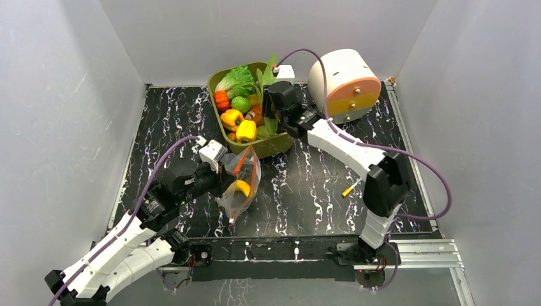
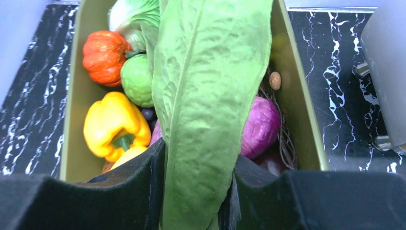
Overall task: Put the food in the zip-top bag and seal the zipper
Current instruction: Pick up the fake vegetable from the bin.
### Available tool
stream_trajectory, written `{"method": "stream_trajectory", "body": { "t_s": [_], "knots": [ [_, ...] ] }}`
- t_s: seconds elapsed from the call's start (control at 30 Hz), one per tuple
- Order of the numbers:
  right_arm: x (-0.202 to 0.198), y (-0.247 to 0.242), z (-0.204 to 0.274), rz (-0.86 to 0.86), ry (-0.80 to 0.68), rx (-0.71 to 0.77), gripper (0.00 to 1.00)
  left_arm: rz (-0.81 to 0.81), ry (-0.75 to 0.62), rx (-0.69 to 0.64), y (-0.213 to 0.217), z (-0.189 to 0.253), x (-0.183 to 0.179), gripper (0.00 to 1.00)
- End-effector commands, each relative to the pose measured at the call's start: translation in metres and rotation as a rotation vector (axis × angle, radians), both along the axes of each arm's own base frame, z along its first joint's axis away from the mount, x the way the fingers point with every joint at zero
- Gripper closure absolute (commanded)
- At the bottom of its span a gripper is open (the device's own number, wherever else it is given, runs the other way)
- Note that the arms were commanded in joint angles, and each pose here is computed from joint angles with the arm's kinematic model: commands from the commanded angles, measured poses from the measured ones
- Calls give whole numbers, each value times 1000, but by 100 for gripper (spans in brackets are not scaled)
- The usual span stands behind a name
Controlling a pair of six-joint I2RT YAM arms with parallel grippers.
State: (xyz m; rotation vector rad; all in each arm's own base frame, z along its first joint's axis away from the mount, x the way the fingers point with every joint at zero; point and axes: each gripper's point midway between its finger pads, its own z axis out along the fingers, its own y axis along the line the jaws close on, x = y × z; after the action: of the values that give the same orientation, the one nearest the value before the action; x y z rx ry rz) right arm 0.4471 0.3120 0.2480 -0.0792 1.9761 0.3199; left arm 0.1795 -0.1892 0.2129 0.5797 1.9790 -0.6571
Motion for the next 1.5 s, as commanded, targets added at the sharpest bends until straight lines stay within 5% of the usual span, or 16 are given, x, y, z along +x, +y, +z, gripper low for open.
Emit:
{"method": "stream_trajectory", "body": {
  "t_s": [0.0, 0.77, 1.17, 1.47],
  "knots": [
    [-17, -5, 81, 58, -205, 165, 77, -38, 33, -43, -10, 7, -6, 100],
    [-220, -57, 174, 641, -729, 336, 79, -165, 196, -208, -37, 46, -38, 100],
    [-285, -50, 171, 965, -902, 255, 79, -208, 239, -281, -47, 63, -47, 100],
    [-305, -39, 197, 1083, -999, 367, 78, -242, 247, -313, -51, 66, -52, 100]
  ]
}}
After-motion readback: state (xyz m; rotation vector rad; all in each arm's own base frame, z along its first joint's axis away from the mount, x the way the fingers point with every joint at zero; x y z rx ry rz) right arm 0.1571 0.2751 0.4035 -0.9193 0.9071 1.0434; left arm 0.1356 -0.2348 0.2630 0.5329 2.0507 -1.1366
